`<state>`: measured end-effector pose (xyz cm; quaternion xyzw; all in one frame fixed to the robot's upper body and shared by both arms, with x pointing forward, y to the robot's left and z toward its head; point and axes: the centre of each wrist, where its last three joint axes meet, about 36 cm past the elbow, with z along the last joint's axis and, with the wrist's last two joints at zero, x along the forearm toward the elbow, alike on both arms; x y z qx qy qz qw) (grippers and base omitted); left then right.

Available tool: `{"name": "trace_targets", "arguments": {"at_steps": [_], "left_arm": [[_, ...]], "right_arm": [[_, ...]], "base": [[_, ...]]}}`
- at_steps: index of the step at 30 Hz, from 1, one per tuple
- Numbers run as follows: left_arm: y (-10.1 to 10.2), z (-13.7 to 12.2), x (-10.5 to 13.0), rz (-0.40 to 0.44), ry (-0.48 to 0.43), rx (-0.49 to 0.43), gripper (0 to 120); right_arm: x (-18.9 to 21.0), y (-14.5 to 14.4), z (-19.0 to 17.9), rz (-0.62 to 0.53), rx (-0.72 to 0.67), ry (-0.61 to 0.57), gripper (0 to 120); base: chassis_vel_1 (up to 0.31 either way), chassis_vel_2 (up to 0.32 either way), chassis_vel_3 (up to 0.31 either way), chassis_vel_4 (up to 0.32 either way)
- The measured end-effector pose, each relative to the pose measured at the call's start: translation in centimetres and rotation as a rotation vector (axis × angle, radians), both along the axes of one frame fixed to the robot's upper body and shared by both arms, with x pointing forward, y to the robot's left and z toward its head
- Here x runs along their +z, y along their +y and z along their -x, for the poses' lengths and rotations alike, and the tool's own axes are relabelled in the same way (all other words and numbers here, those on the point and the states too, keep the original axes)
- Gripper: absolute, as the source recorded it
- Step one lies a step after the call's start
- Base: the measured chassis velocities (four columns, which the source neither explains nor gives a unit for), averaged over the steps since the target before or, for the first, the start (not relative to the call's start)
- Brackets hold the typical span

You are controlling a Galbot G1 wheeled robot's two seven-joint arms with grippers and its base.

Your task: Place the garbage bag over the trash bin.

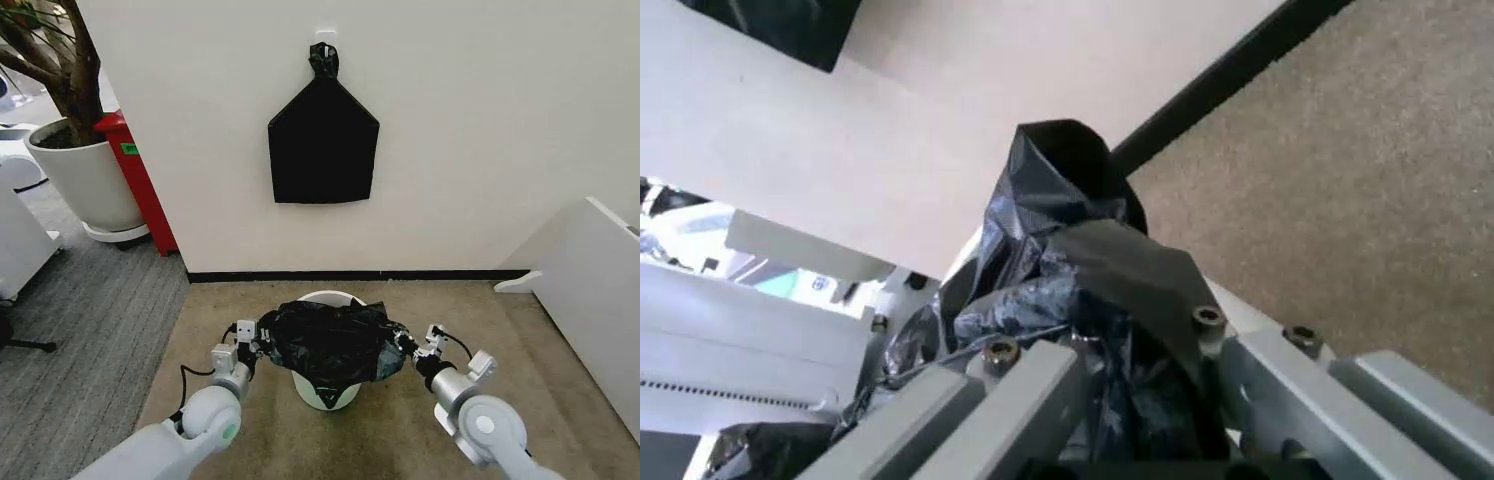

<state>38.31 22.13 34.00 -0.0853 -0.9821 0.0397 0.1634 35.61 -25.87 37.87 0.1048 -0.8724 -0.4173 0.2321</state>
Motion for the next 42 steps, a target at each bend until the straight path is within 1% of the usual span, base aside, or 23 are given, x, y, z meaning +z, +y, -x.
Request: {"name": "trace_targets", "arguments": {"at_steps": [4,6,9,10,11,12,13,16,17,20,21,24,27,31,32,33,36,41,42], "left_arm": [[0.0,-0.4,-0.4,-0.005,0.002,0.006,0],[0.1,-0.6,-1.0,-0.013,0.01,0.008,0],[-0.3,-0.6,-1.8,-0.013,0.018,0.0,0],[-0.3,-0.6,-1.8,-0.013,0.018,0.0,0],[-0.6,-0.7,-2.1,-0.012,0.018,-0.004,0],[-0.6,-0.7,-2.2,-0.012,0.018,-0.005,0],[-0.7,-0.8,-2.5,-0.015,0.016,-0.011,0],[-0.8,-1.4,-2.9,-0.013,0.006,-0.017,0],[-0.8,-1.4,-2.9,-0.013,0.006,-0.017,0],[-0.7,-2.0,-3.2,-0.012,-0.004,-0.014,0],[-0.5,-2.3,-3.5,-0.014,-0.011,-0.012,0],[-0.3,-2.7,-4.0,-0.021,-0.025,-0.013,0],[-0.2,-2.8,-4.5,-0.021,-0.026,-0.011,0],[-0.2,-2.4,-6.1,-0.034,-0.029,-0.022,0],[-0.2,-2.4,-6.1,-0.034,-0.029,-0.022,0],[-0.2,-2.3,-6.8,-0.045,-0.035,-0.028,0],[-0.6,-2.2,-7.6,-0.066,-0.045,-0.044,0],[-1.1,-2.1,-7.9,-0.088,-0.054,-0.062,0],[-1.2,-2.0,-8.0,-0.098,-0.057,-0.067,0]], "right_arm": [[-0.9,-0.5,-0.4,0.0,0.0,0.018,0],[-2.1,-1.1,-0.6,-0.009,-0.001,0.023,0],[-4.4,-3.0,-0.9,-0.039,0.016,-0.006,0],[-4.4,-3.0,-0.9,-0.039,0.016,-0.006,0],[-5.2,-4.0,-0.9,-0.055,0.042,-0.037,0],[-5.5,-4.3,-0.8,-0.061,0.053,-0.049,0],[-6.5,-5.5,-0.8,-0.072,0.093,-0.089,0],[-8.0,-7.6,-1.2,-0.089,0.162,-0.147,0],[-8.0,-7.6,-1.2,-0.089,0.162,-0.147,0],[-8.9,-8.7,-1.9,-0.107,0.209,-0.198,0],[-9.5,-9.2,-2.7,-0.11,0.242,-0.226,0],[-10.3,-9.4,-4.4,-0.112,0.264,-0.259,0],[-10.8,-9.2,-5.0,-0.121,0.267,-0.267,0],[-12.1,-8.7,-5.4,-0.109,0.285,-0.274,0],[-12.1,-8.7,-5.4,-0.109,0.285,-0.274,0],[-12.5,-8.5,-5.3,-0.096,0.286,-0.275,0],[-12.9,-8.4,-5.0,-0.068,0.283,-0.276,0],[-12.4,-8.2,-4.7,-0.007,0.277,-0.278,0],[-12.1,-8.3,-4.6,0.029,0.272,-0.282,6]], "base": [[0.0,0.0,0.0,0.0],[0.0,0.0,0.0,0.0],[0.0,0.0,0.0,0.0],[0.0,0.0,0.0,0.0],[0.0,0.0,0.0,0.0],[0.0,0.0,0.0,0.0],[0.0,0.0,0.0,0.0],[0.0,0.0,0.0,0.0],[0.0,0.0,0.0,0.0],[0.0,0.0,0.0,0.0],[0.0,0.0,0.0,0.0],[0.0,0.0,0.0,0.0],[0.0,0.0,0.0,0.0],[0.0,0.0,0.0,0.0],[0.0,0.0,0.0,0.0],[0.0,0.0,0.0,0.0],[0.0,0.0,0.0,0.0],[0.0,0.0,0.0,0.0],[0.0,0.0,0.0,0.0]]}}
